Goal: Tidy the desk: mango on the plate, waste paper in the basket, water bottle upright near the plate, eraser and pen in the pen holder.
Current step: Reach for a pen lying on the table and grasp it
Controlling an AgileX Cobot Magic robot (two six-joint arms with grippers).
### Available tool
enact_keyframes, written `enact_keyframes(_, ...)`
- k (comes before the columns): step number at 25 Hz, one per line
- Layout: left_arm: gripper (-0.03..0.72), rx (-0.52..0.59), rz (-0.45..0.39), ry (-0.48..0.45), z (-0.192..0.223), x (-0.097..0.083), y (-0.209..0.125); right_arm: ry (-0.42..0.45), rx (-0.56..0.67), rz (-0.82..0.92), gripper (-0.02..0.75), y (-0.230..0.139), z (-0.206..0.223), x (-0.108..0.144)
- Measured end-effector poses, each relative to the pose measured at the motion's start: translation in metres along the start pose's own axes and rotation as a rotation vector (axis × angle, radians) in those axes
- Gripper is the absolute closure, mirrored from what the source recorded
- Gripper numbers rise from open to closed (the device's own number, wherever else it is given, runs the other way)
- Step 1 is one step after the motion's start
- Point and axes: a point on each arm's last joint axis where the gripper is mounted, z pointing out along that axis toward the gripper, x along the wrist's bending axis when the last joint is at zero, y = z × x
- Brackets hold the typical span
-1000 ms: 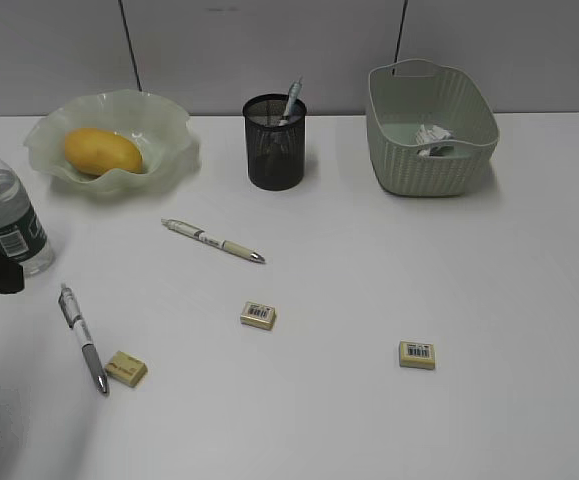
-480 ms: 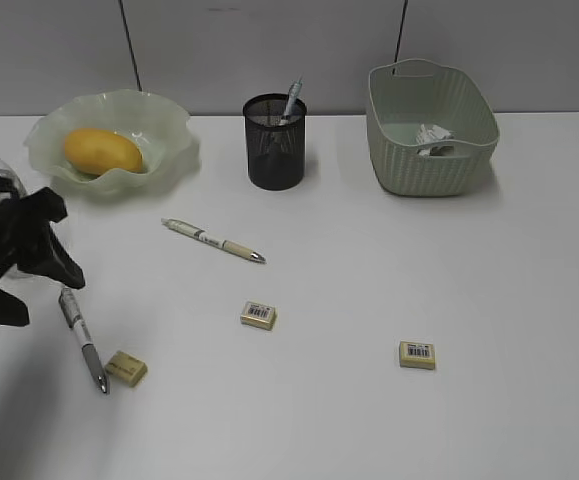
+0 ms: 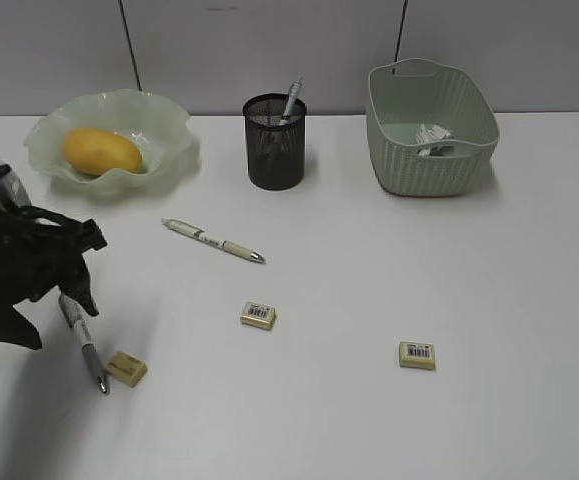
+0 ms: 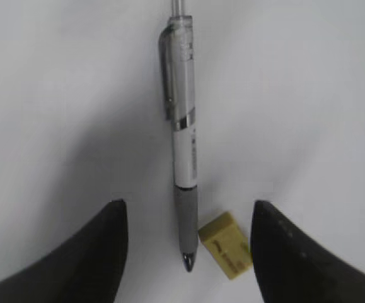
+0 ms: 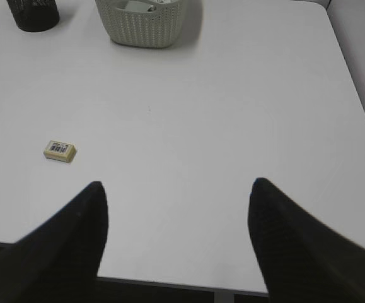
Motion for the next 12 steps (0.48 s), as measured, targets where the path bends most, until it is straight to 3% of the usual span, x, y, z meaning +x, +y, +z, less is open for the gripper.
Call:
enact_keyframes(6, 0.237, 0.003, -0.039, 0.038, 0.021, 0.0, 0.004, 0.001, 0.0, 0.0, 0.187, 0.0, 0.0, 0.0)
enact_keyframes(12, 0.256, -0.013, -0.023, 0.047, 0.033, -0.008, 0.014, 0.002, 0.0, 0.001, 0.187, 0.0, 0.0, 0.0)
